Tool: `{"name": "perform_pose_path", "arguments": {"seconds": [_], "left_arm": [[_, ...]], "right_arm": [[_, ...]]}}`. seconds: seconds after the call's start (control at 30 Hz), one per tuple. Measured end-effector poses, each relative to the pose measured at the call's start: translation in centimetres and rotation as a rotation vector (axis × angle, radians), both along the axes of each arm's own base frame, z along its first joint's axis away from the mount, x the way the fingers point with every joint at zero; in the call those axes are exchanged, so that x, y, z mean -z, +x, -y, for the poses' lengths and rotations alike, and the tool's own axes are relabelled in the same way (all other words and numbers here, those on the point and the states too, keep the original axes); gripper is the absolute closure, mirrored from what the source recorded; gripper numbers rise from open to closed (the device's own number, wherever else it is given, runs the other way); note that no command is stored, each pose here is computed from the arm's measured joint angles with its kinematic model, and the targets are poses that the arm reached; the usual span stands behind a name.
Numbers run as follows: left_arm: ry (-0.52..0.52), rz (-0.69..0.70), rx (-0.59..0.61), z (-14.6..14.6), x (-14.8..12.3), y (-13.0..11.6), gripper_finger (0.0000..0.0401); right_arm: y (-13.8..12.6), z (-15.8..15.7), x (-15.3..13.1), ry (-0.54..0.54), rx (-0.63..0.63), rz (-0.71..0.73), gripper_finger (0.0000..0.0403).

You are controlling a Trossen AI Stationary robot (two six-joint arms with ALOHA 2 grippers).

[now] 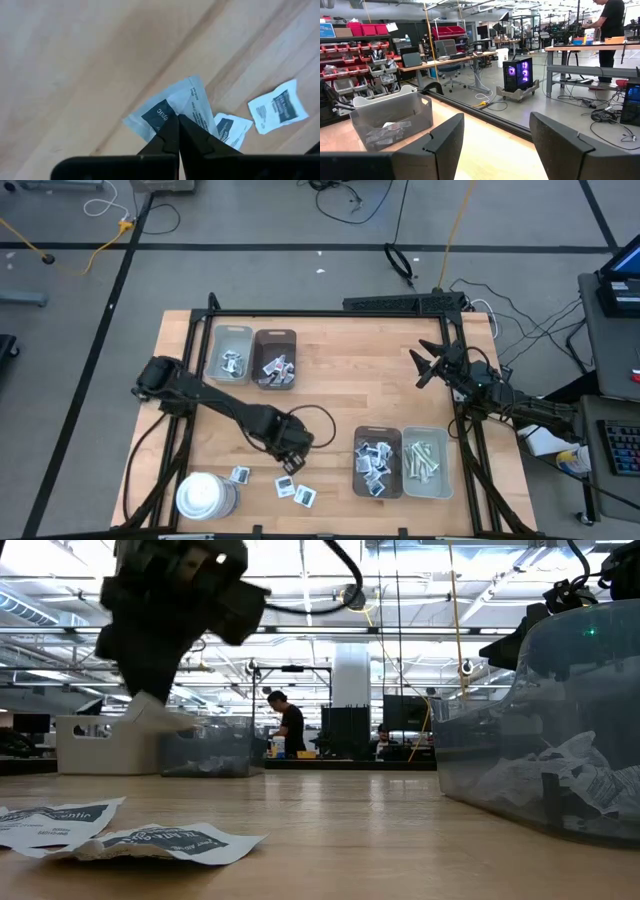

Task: Pick & Place First Aid Supplies
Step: Put the white towelette pack into the top gray bin

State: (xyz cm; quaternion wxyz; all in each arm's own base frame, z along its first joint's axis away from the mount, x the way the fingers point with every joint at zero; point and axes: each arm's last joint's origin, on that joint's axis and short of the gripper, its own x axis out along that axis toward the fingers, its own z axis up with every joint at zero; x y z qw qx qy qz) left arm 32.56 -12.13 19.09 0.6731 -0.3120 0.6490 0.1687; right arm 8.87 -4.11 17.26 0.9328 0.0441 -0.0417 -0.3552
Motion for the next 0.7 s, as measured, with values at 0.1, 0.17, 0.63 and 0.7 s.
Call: {"name": "perform_pose_path", "arguments": {"seconds": [0.1,0.17,0.63,0.7], "left_arm": [[0.003,0.034,-0.020,-0.9,-1.8,-0.6,0.0400],[0.012,0.049,-0.033,-1.6,-3.2,-1.2,0.0400],[0.075,0.014,-0.142,-6.7,-7.6,-4.4,0.0401],[0.094,-0.010,-0.188,-8.4,-7.9,-4.6,0.0401]], "right_arm": [[0.0,0.0,0.0,0.000,0.000,0.001,0.0181],[0.0,0.0,0.0,0.000,0.000,0.000,0.0181],[0.0,0.0,0.0,0.000,0.000,0.000,0.0183],[0.0,0.0,0.0,0.000,0.000,0.000,0.0183]]}}
